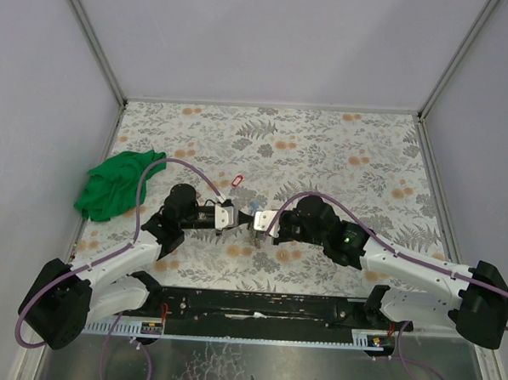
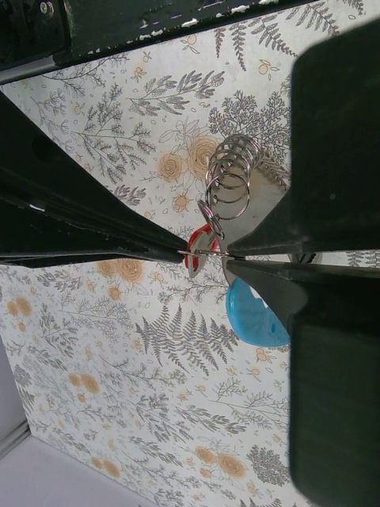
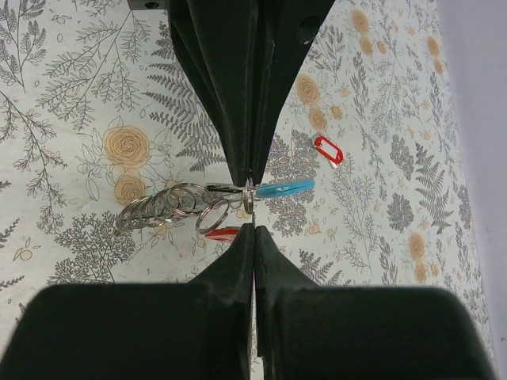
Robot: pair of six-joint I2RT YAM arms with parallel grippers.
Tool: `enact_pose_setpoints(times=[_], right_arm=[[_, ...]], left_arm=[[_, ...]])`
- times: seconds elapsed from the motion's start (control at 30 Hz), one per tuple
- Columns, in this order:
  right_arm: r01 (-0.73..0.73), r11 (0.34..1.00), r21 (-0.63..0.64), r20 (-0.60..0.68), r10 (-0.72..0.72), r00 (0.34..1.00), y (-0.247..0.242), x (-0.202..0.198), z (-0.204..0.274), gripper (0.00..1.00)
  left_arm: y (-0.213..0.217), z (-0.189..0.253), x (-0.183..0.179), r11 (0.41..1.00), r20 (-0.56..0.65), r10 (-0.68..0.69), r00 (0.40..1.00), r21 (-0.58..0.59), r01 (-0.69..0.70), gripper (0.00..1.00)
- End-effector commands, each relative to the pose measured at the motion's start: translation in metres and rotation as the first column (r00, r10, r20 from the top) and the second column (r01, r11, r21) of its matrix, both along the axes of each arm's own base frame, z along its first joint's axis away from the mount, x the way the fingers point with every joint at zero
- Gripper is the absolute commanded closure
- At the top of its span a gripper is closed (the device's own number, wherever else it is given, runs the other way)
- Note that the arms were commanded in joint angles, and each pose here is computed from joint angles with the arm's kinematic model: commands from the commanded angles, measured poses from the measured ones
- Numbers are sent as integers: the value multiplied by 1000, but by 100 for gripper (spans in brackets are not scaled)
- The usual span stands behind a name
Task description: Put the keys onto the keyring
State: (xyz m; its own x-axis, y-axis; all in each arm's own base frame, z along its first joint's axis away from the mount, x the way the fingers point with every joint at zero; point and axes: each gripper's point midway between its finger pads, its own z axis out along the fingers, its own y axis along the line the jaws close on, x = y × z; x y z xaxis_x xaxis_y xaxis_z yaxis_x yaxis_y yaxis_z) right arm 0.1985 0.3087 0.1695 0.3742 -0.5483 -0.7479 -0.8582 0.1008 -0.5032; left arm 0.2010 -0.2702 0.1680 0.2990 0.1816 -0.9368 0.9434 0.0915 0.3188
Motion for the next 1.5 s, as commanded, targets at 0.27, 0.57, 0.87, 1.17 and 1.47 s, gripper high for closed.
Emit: enact_pose_setpoints(times=[0.27, 0.57, 0.87, 1.17, 1.47], right_arm=[[-31, 996, 82, -10, 32, 999, 19, -2, 32, 100], [58, 997, 54, -15, -57, 998, 4, 5, 27, 100], [53, 996, 70, -18, -52, 998, 4, 3, 31, 100], [31, 995, 94, -20, -29, 999, 8, 0, 36, 100], [27, 995, 92, -28, -25, 999, 10, 0, 35, 100]], left_arm=[[-7, 26, 1, 998, 73, -19, 997, -61, 23, 100], [-4, 27, 6, 998, 82, 21, 996, -60, -16, 100], [-4, 27, 7, 998, 81, 26, 996, -59, -21, 100], [-4, 27, 6, 998, 75, 20, 997, -60, -16, 100], [-5, 27, 4, 998, 75, 9, 997, -61, -5, 100]])
